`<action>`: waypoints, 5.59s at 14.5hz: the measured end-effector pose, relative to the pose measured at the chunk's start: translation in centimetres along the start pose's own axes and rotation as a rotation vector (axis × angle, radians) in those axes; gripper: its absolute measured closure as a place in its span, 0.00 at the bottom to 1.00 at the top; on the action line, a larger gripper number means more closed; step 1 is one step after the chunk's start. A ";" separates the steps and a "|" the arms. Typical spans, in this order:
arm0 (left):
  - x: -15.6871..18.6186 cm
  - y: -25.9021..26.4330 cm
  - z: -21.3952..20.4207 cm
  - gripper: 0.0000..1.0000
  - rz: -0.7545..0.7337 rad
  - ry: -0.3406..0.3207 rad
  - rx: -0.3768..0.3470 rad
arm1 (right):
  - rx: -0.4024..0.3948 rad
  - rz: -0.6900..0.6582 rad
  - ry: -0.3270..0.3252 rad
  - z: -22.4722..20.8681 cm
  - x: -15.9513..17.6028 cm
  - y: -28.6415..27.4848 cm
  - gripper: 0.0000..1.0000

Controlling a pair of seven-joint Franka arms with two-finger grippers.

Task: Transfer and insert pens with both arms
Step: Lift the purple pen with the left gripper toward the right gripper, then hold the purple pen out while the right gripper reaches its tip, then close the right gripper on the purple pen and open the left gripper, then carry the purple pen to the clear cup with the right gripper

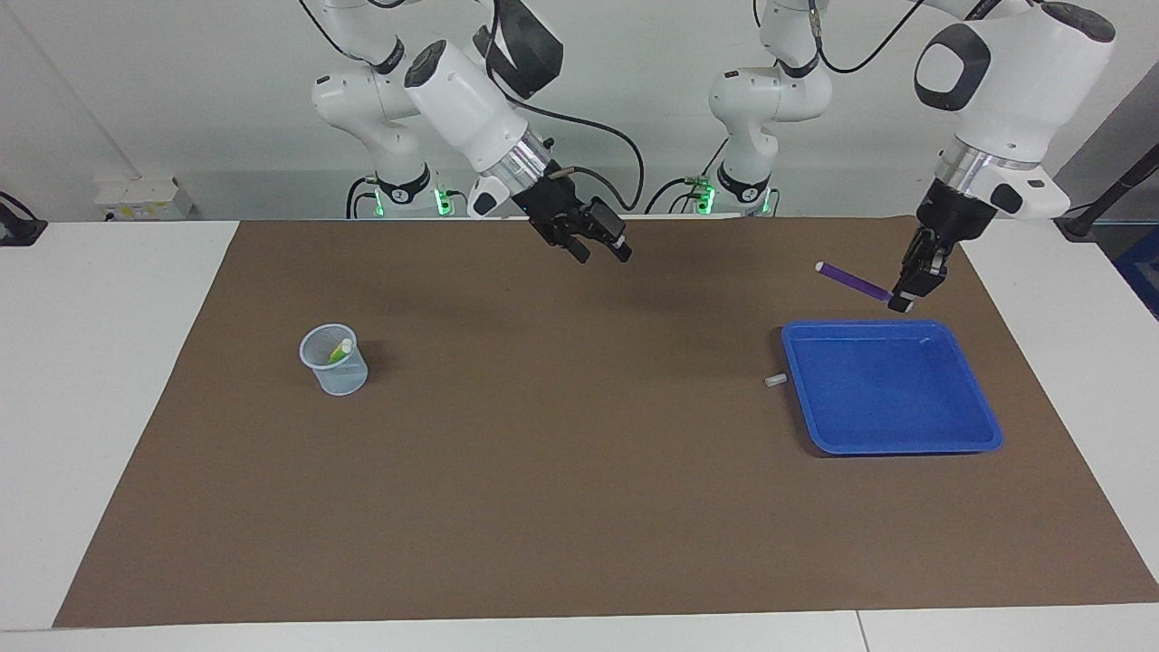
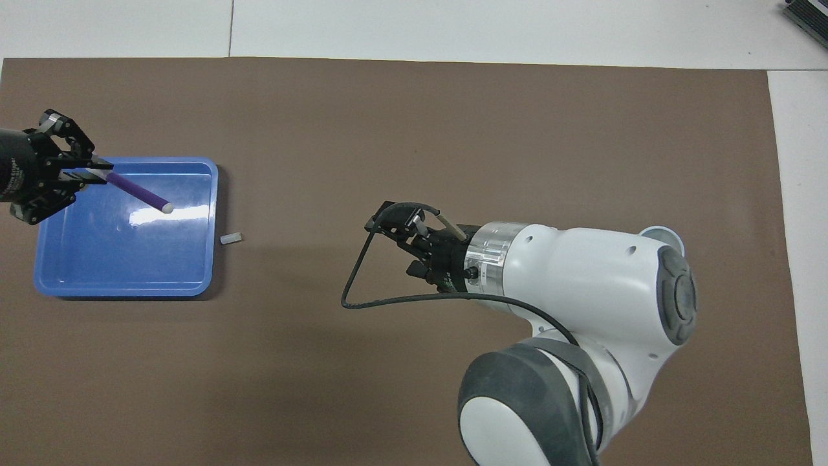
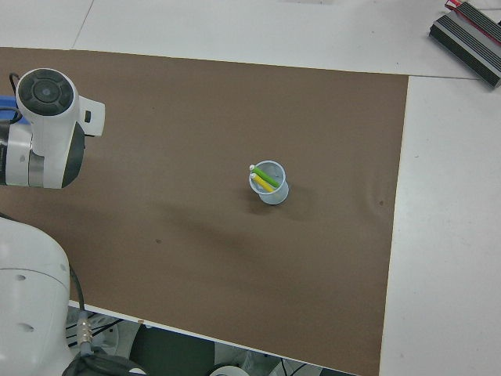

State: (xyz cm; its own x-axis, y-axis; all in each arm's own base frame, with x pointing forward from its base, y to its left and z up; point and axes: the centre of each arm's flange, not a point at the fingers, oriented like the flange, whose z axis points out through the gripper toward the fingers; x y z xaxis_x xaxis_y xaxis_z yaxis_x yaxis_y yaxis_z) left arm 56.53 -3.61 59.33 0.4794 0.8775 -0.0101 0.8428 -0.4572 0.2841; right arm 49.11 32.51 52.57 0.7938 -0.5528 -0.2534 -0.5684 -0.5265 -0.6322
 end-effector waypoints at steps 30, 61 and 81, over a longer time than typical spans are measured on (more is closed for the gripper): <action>-18.0 3.2 0.0 0.84 -0.363 0.121 0.052 | 0.213 0.140 -0.016 2.7 -4.6 -4.6 0.19; -18.2 2.9 -0.3 0.84 -0.400 0.123 0.058 | 0.260 0.155 0.008 4.9 -3.7 -6.0 0.80; -18.7 2.8 -0.7 0.00 -0.292 0.126 0.055 | -0.284 -0.552 -0.105 3.5 3.7 -0.3 0.82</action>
State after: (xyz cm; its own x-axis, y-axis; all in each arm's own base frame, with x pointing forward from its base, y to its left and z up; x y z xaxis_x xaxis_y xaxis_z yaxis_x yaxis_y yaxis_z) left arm 49.79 -21.20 61.03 0.1841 0.9823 0.0356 0.9539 -0.1872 0.2346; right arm 52.95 32.87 49.29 0.9955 -0.0913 -0.0252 -0.0923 -0.8753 -0.4747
